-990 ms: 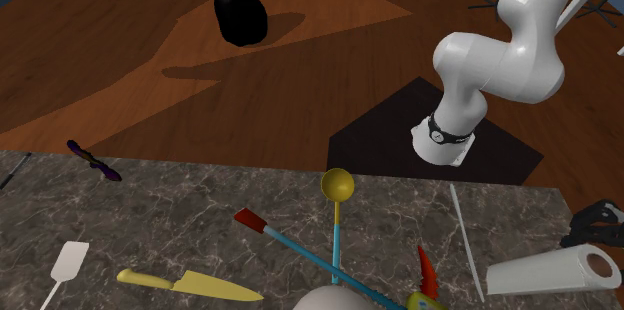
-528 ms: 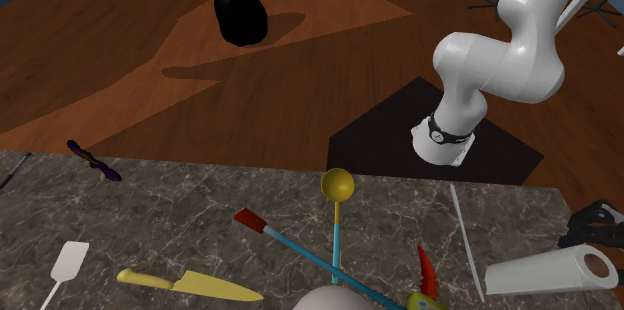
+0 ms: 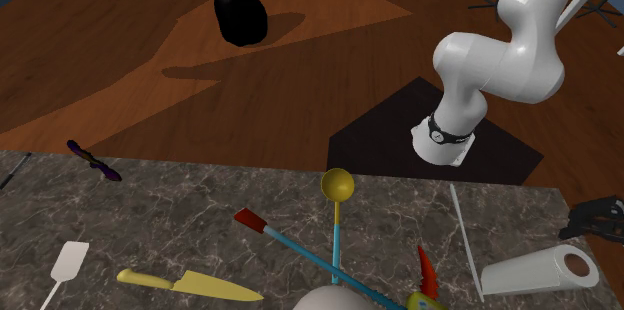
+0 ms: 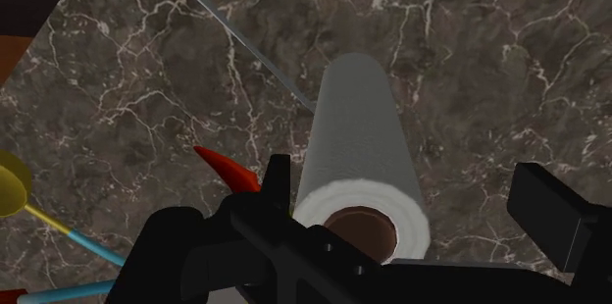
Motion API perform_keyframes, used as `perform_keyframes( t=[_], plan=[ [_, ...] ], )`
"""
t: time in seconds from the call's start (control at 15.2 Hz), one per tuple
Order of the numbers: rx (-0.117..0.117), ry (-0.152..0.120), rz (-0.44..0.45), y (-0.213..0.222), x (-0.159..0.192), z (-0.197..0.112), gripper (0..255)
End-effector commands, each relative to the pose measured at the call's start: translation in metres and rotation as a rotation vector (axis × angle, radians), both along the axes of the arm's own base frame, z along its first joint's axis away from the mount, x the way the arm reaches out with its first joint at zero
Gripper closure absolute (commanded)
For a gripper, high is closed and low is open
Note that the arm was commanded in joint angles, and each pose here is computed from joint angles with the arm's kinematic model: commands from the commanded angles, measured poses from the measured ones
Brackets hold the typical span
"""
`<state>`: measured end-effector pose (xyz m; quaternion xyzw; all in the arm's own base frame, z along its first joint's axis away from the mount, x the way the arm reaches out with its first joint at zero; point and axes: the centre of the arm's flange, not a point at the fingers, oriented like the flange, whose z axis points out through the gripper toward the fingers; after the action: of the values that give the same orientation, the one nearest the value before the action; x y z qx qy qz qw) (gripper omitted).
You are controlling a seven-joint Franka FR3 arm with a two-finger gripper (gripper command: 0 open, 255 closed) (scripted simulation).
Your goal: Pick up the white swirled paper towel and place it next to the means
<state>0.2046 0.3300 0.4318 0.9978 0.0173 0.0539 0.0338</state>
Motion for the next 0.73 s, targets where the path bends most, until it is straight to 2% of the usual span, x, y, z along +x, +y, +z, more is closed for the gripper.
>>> perform_keyframes(
  t=[0.0,0.13,0.66],
  plan=[
    [-0.001,0.001,0.000,0.001,-0.003,0.019,0],
    [-0.001,0.001,0.000,0.003,-0.005,0.042,0],
    [-0.001,0.001,0.000,0.003,-0.005,0.042,0]
  ],
)
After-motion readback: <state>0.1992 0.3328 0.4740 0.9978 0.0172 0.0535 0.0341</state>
